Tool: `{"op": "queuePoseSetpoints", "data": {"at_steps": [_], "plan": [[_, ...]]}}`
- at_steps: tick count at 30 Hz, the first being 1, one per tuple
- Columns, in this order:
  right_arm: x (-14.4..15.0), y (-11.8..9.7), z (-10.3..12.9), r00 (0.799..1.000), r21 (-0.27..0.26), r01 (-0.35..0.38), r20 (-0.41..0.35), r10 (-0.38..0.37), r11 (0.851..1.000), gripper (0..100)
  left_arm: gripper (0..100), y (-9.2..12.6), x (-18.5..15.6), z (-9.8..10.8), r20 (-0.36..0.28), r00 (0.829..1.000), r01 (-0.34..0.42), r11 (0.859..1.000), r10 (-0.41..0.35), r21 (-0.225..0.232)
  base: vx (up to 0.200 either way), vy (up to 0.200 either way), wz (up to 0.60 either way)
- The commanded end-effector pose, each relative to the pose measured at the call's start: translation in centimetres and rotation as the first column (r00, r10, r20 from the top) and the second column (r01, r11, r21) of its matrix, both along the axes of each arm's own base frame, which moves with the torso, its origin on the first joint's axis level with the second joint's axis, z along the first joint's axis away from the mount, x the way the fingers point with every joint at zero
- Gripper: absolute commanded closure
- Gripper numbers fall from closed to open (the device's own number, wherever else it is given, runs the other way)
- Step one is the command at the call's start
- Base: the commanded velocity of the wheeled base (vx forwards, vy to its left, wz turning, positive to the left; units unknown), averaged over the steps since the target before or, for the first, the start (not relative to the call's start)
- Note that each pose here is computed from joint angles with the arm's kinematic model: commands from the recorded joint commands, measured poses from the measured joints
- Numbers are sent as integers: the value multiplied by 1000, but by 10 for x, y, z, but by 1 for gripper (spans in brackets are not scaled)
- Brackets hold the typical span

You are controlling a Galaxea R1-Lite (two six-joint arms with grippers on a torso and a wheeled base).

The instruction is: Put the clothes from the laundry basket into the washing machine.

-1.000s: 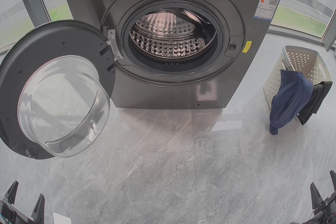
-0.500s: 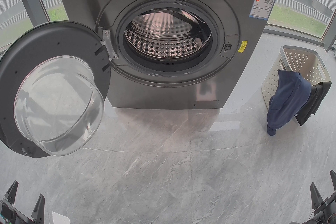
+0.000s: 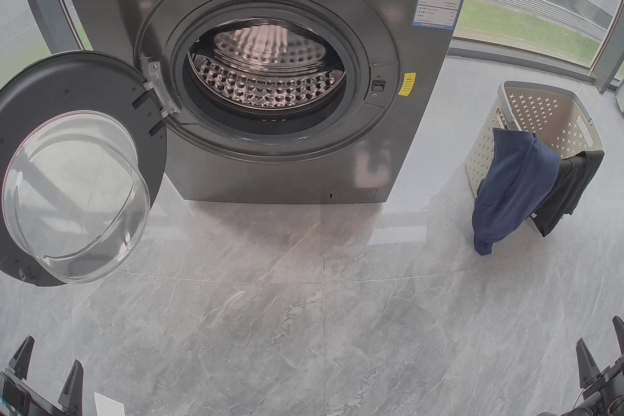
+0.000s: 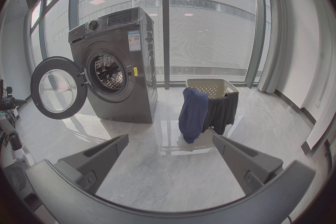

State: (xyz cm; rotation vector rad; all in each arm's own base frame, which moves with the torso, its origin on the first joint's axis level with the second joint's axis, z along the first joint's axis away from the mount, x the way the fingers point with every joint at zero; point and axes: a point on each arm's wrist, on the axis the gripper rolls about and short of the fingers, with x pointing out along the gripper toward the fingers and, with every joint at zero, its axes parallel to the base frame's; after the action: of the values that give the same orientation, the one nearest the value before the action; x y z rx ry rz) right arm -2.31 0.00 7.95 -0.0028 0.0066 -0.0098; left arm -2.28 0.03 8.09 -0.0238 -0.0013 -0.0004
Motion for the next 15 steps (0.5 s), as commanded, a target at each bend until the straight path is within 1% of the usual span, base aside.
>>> {"op": "queuePoseSetpoints", "data": {"at_steps": [1,8,14,15], "plan": [[1,0,-4,1000,0,-1,-9,1,1000,0,0,0,0,-5,-6,1000,0,1000,0,-1,200,0,0],[1,0,-4,1000,0,-1,-9,1,1000,0,0,0,0,-5,-6,1000,0,1000,0,-1,200,0,0],[1,0,-4,1000,0,-1,-9,1,1000,0,0,0,0,-5,-6,1000,0,1000,0,-1,0,0,0],[1,0,-4,1000,0,-1,-9,1,1000,0,0,0,0,-5,-6,1000,0,1000,0,-1,0,-200,0]]}}
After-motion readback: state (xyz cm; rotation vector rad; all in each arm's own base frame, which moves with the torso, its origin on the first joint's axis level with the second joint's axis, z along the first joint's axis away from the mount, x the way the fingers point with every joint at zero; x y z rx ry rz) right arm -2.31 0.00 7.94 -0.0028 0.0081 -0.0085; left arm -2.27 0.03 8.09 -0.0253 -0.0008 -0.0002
